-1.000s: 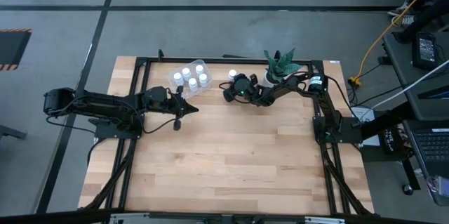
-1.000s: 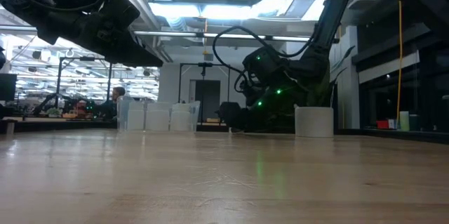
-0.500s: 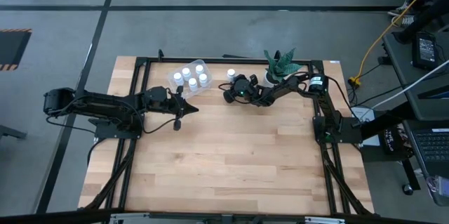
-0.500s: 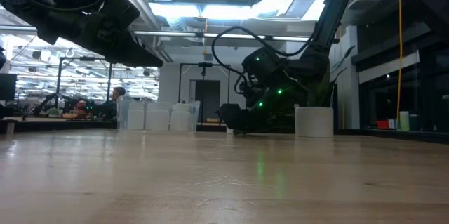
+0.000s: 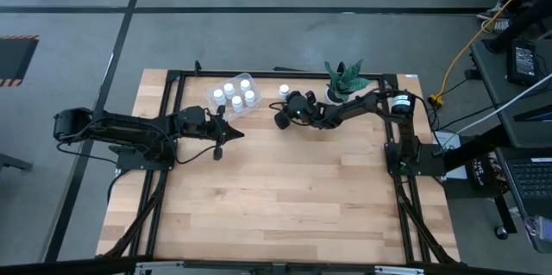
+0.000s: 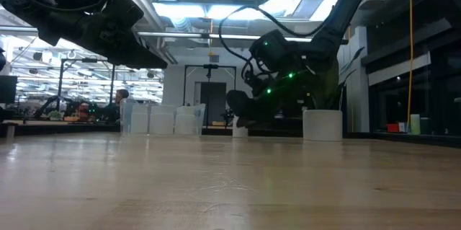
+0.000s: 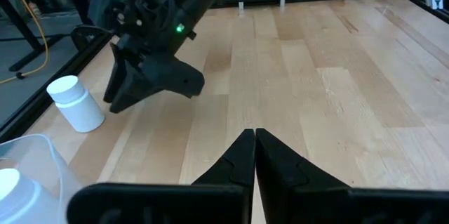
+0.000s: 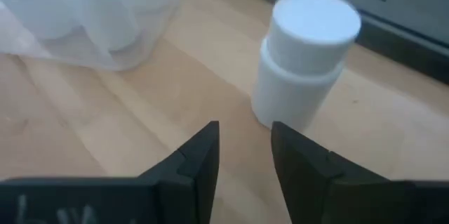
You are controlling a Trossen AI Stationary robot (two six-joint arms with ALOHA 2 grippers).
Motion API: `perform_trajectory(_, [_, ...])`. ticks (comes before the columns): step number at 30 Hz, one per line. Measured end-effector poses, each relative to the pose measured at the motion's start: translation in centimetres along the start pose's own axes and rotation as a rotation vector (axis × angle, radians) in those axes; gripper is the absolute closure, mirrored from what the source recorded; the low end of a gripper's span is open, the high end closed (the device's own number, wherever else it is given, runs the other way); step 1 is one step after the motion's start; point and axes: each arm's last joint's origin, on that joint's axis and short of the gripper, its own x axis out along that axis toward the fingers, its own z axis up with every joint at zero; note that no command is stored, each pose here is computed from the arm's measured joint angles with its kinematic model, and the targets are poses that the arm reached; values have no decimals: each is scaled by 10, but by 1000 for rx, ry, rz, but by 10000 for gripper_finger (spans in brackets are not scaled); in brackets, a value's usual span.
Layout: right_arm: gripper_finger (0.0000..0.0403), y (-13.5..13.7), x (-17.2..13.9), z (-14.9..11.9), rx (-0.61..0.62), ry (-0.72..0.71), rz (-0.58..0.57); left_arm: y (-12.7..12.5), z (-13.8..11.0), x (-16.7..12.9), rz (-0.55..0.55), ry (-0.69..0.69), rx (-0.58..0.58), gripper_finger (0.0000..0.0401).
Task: Pick and place pill bottles into a basket
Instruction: Put the white pill bottle into the transparent container
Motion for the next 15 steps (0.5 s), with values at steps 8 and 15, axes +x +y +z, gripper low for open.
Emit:
perform_trajectory(8, [270,-5,-2,8,43,-16,-3,0,0,0,-1,0,0,399])
perform_trajectory(15, [241,-8,1,11,35,1,90,0,0,0,0,0,0,391])
